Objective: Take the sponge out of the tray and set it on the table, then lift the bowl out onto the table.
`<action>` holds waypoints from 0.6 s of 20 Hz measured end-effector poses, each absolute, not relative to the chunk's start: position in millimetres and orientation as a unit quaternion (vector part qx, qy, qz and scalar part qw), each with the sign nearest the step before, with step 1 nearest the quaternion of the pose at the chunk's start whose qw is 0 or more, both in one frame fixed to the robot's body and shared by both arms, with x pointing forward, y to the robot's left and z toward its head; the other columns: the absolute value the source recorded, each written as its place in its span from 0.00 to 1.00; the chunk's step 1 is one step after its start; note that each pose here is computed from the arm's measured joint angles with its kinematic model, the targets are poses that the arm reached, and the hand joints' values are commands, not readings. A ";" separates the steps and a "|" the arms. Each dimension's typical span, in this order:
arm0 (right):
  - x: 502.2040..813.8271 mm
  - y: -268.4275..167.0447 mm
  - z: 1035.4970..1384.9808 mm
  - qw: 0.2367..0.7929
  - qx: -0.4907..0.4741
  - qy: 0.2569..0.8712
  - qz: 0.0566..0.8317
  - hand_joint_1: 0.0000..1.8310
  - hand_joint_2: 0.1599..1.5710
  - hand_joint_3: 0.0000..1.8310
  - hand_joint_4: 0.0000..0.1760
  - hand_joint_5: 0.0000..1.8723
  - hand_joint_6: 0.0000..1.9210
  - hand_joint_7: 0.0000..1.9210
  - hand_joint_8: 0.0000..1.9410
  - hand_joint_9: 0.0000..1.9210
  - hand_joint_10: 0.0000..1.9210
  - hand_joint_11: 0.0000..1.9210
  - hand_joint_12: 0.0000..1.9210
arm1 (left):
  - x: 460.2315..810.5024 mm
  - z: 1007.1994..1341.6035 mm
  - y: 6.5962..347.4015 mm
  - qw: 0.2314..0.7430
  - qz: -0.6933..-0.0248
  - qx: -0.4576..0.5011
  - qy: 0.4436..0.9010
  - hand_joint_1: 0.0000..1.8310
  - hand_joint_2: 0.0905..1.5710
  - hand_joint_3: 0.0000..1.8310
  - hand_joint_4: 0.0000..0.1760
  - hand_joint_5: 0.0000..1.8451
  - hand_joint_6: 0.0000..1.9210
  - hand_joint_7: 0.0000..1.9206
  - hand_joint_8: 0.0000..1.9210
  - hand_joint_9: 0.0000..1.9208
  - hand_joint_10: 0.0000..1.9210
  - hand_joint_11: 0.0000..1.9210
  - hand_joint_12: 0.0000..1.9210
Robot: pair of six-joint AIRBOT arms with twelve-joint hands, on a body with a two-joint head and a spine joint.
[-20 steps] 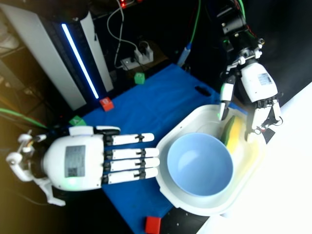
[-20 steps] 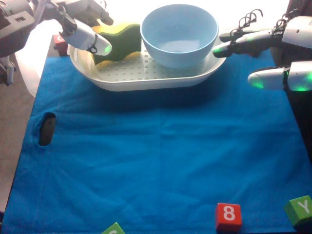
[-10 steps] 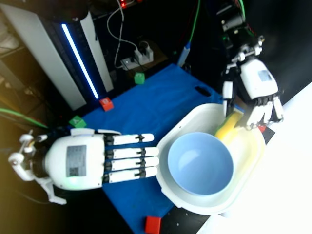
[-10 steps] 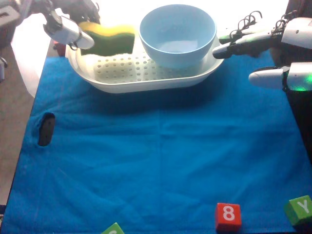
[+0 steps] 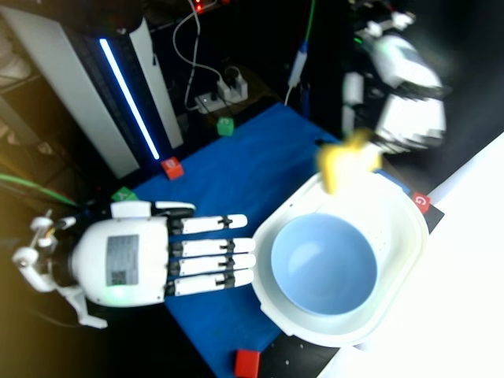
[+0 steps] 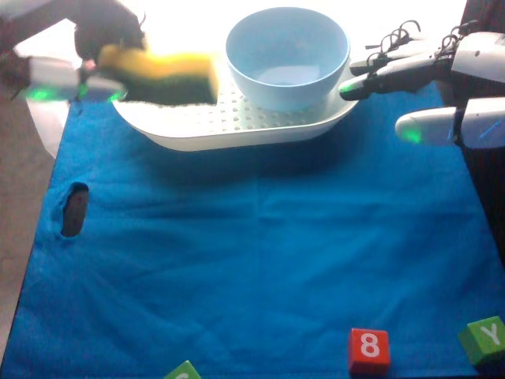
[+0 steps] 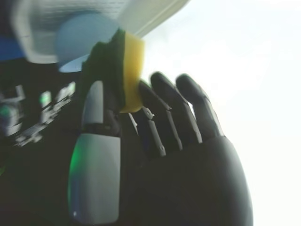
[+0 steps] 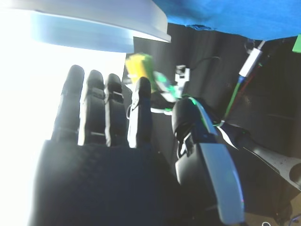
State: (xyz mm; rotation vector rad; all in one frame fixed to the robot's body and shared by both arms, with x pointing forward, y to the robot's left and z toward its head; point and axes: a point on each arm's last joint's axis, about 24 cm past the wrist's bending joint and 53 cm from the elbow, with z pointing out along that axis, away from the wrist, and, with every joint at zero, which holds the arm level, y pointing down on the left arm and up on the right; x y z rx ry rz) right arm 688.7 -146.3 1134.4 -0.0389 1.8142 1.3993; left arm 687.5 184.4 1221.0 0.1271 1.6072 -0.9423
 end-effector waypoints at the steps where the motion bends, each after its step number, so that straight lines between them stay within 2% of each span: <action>1: 688.8 -146.4 1134.2 0.413 -0.015 0.722 0.556 0.15 0.86 0.00 0.71 0.23 0.00 0.14 0.00 0.12 0.00 0.00 0.32 | 671.9 1222.7 185.6 0.593 -0.414 0.064 0.688 0.70 0.67 0.00 0.00 0.61 0.25 0.55 0.58 0.49 0.59 0.37 0.84; 2: 689.3 -146.7 1134.8 0.413 -0.014 0.721 0.557 0.16 0.86 0.00 0.69 0.23 0.00 0.14 0.00 0.12 0.00 0.00 0.33 | 663.0 1223.6 185.5 0.590 -0.422 0.069 0.685 0.69 0.68 0.00 0.00 0.60 0.24 0.53 0.62 0.46 0.66 0.37 0.89; 3: 689.6 -146.9 1135.3 0.413 -0.012 0.720 0.557 0.17 0.87 0.00 0.71 0.23 0.00 0.14 0.00 0.11 0.00 0.00 0.30 | 653.3 1219.5 182.0 0.582 -0.430 0.073 0.686 0.69 0.68 0.00 0.00 0.61 0.24 0.53 0.62 0.45 0.67 0.36 0.85; 4: 689.7 -146.9 1135.4 0.413 -0.011 0.720 0.558 0.18 0.87 0.00 0.68 0.23 0.00 0.14 0.00 0.11 0.00 0.00 0.27 | 644.9 1212.9 177.6 0.571 -0.438 0.075 0.690 0.63 0.65 0.00 0.00 0.63 0.32 0.53 0.53 0.44 0.68 0.37 0.82; 5: 689.1 -146.2 1135.3 0.413 -0.012 0.720 0.558 0.22 0.87 0.00 0.68 0.22 0.00 0.13 0.00 0.11 0.00 0.01 0.28 | 635.7 1201.6 171.7 0.555 -0.446 0.078 0.698 0.69 0.66 0.00 0.00 0.71 0.11 0.50 0.65 0.43 0.69 0.37 0.80; 6: 689.1 -146.1 1135.3 0.413 -0.012 0.720 0.558 0.22 0.87 0.00 0.68 0.22 0.00 0.13 0.00 0.11 0.00 0.01 0.28 | 631.7 1195.0 168.7 0.547 -0.449 0.082 0.702 0.69 0.66 0.00 0.00 0.71 0.11 0.50 0.65 0.43 0.69 0.37 0.80; 7: 689.4 -146.6 1135.2 0.413 -0.012 0.720 0.558 0.26 0.88 0.00 0.57 0.22 0.00 0.13 0.00 0.11 0.00 0.01 0.29 | 630.3 1186.1 166.3 0.537 -0.449 0.079 0.709 0.70 0.65 0.00 0.00 0.71 0.09 0.53 0.61 0.45 0.68 0.36 0.78; 8: 689.8 -147.2 1135.2 0.413 -0.011 0.720 0.557 0.27 0.87 0.00 0.57 0.22 0.00 0.13 0.00 0.12 0.00 0.02 0.29 | 630.7 1180.8 166.7 0.531 -0.449 0.072 0.715 0.70 0.66 0.00 0.00 0.66 0.19 0.54 0.59 0.45 0.73 0.35 0.84; 9: 689.7 -147.1 1135.3 0.413 -0.011 0.720 0.557 0.27 0.87 0.00 0.63 0.23 0.00 0.14 0.00 0.12 0.01 0.02 0.29 | 629.8 1173.0 166.8 0.523 -0.448 0.067 0.722 0.69 0.67 0.00 0.00 0.59 0.31 0.55 0.57 0.47 0.71 0.34 0.84; 10: 689.7 -147.1 1135.2 0.413 -0.011 0.720 0.557 0.27 0.87 0.00 0.68 0.23 0.00 0.13 0.00 0.12 0.00 0.02 0.29 | 628.3 1159.9 166.9 0.511 -0.444 0.061 0.733 0.69 0.67 0.00 0.00 0.57 0.33 0.56 0.57 0.49 0.68 0.33 0.83; 11: 689.6 -147.1 1135.3 0.413 -0.011 0.720 0.557 0.26 0.87 0.00 0.64 0.23 0.00 0.13 0.00 0.11 0.00 0.03 0.29 | 627.7 1147.3 167.5 0.500 -0.439 0.056 0.745 0.69 0.68 0.00 0.00 0.58 0.29 0.53 0.62 0.48 0.71 0.32 0.82; 12: 689.5 -147.0 1135.4 0.413 -0.011 0.720 0.557 0.26 0.88 0.00 0.68 0.23 0.00 0.13 0.00 0.11 0.00 0.02 0.29 | 626.8 1128.3 167.8 0.481 -0.432 0.048 0.761 0.69 0.69 0.00 0.00 0.59 0.27 0.51 0.66 0.47 0.71 0.35 0.82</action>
